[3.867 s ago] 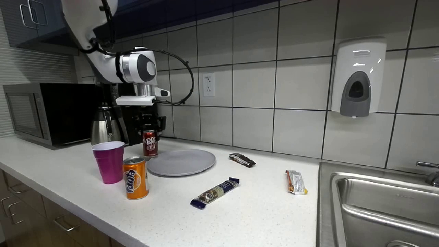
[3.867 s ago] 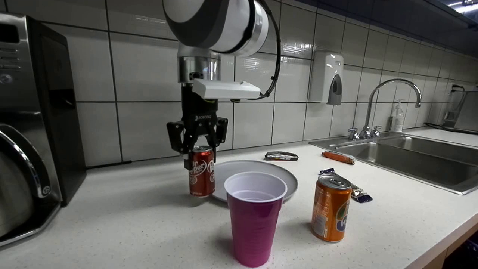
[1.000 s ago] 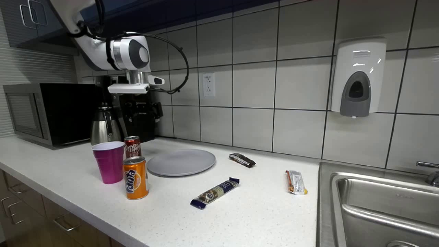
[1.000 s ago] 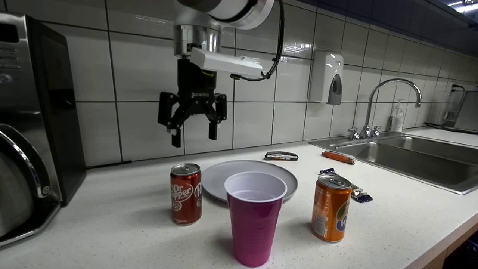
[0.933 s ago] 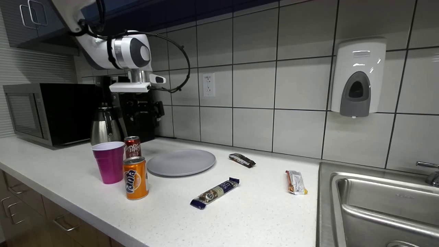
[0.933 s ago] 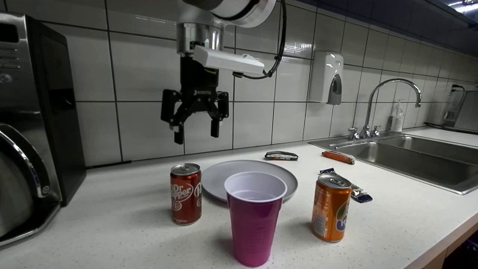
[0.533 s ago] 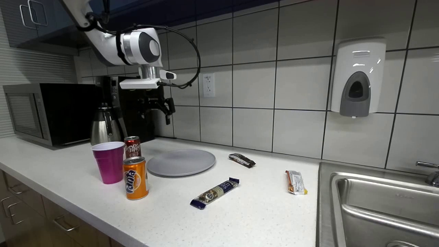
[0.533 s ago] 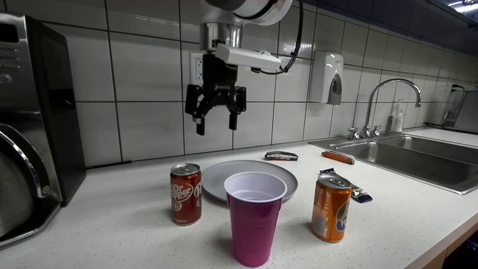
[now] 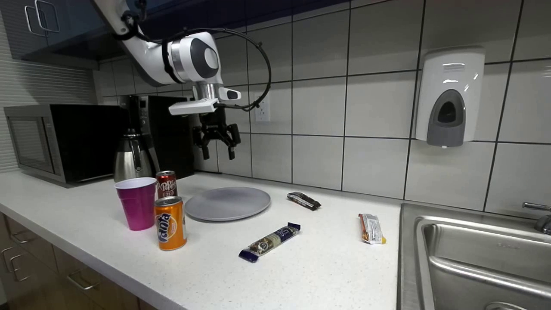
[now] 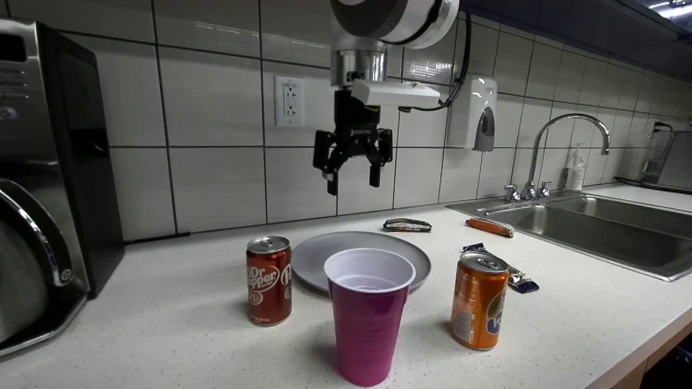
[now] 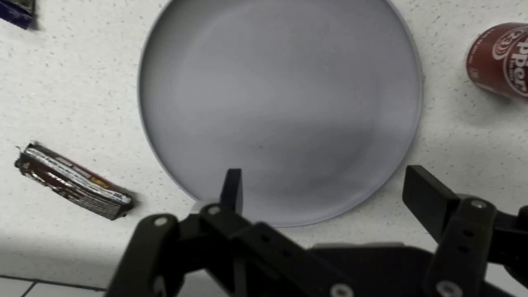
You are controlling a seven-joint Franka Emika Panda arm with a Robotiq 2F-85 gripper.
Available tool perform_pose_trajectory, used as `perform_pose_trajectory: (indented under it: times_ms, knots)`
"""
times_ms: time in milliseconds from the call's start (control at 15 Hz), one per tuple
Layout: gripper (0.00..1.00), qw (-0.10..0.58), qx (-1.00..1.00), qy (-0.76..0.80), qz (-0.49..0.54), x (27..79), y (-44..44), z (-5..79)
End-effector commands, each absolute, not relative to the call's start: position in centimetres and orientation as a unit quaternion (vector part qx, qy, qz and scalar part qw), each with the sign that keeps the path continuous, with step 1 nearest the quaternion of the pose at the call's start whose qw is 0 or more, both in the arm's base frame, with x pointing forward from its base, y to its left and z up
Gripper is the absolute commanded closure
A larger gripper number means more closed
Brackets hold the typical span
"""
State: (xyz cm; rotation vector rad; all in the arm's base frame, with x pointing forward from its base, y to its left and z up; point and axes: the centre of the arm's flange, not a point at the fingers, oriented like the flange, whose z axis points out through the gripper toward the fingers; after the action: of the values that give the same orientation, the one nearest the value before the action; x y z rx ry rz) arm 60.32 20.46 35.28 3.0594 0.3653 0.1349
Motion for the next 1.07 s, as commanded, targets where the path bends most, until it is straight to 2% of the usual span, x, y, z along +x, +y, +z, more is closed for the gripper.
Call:
perform_pose_trajectory:
  times_ms: [0,467,1000]
  knots:
    - [0.0,0.04,0.995,0.073,0.059,58.8,16.7,35.6]
    - [0.0,0.038,0.997,-0.011,0.065,58.2,10.2,35.3]
    - [0.0,0.043,0.994,-0.081,0.06,54.9,7.0,36.1]
